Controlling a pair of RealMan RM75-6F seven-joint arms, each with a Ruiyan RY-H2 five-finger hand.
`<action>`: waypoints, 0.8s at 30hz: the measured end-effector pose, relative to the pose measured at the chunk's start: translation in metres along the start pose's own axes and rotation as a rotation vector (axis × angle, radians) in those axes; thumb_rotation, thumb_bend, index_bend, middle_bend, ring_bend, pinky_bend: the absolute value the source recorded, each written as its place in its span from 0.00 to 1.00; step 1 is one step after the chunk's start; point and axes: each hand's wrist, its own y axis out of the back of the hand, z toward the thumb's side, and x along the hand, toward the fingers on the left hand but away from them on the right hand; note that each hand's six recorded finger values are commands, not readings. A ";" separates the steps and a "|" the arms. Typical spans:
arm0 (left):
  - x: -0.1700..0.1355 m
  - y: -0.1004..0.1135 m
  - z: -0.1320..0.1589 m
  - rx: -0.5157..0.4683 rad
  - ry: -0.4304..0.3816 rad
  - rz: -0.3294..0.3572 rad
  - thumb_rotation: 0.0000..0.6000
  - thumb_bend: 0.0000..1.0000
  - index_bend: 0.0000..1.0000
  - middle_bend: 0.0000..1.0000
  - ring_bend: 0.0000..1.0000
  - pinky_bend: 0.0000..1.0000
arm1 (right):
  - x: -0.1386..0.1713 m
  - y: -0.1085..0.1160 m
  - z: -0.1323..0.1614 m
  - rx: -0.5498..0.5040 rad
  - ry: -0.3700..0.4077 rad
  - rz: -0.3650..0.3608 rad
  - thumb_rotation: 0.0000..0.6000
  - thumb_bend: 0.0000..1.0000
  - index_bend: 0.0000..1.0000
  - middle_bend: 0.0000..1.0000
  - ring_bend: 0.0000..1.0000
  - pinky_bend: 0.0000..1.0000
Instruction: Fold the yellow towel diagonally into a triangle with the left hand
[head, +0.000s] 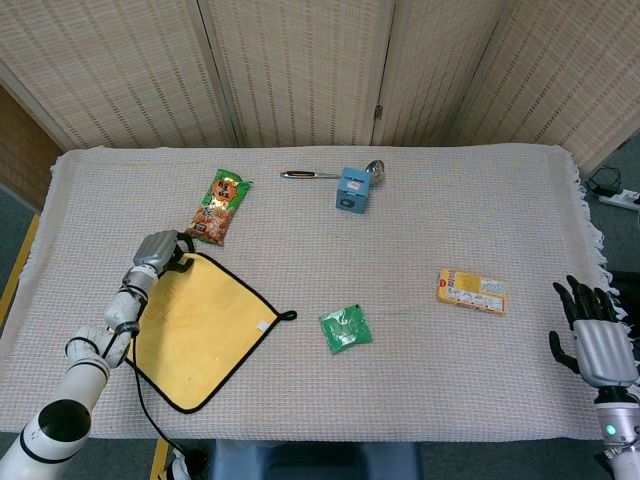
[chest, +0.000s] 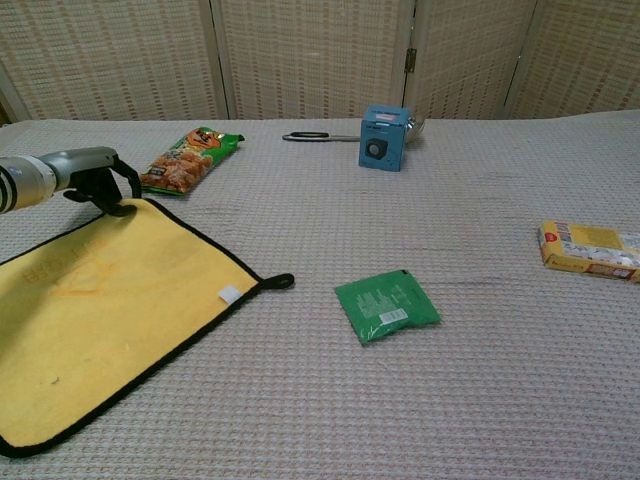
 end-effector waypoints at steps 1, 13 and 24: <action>-0.001 0.001 0.000 0.001 -0.004 0.003 1.00 0.48 0.59 1.00 1.00 1.00 | 0.000 0.000 0.000 0.000 0.001 0.002 0.93 0.56 0.00 0.00 0.00 0.00; -0.037 -0.016 0.000 -0.014 -0.156 0.078 1.00 0.49 0.60 1.00 1.00 1.00 | 0.006 0.001 0.011 -0.014 0.053 0.004 0.93 0.56 0.00 0.00 0.00 0.00; -0.108 -0.083 0.016 0.018 -0.254 0.013 1.00 0.49 0.60 1.00 1.00 1.00 | 0.016 0.008 0.019 -0.040 0.099 -0.003 0.93 0.56 0.00 0.00 0.00 0.00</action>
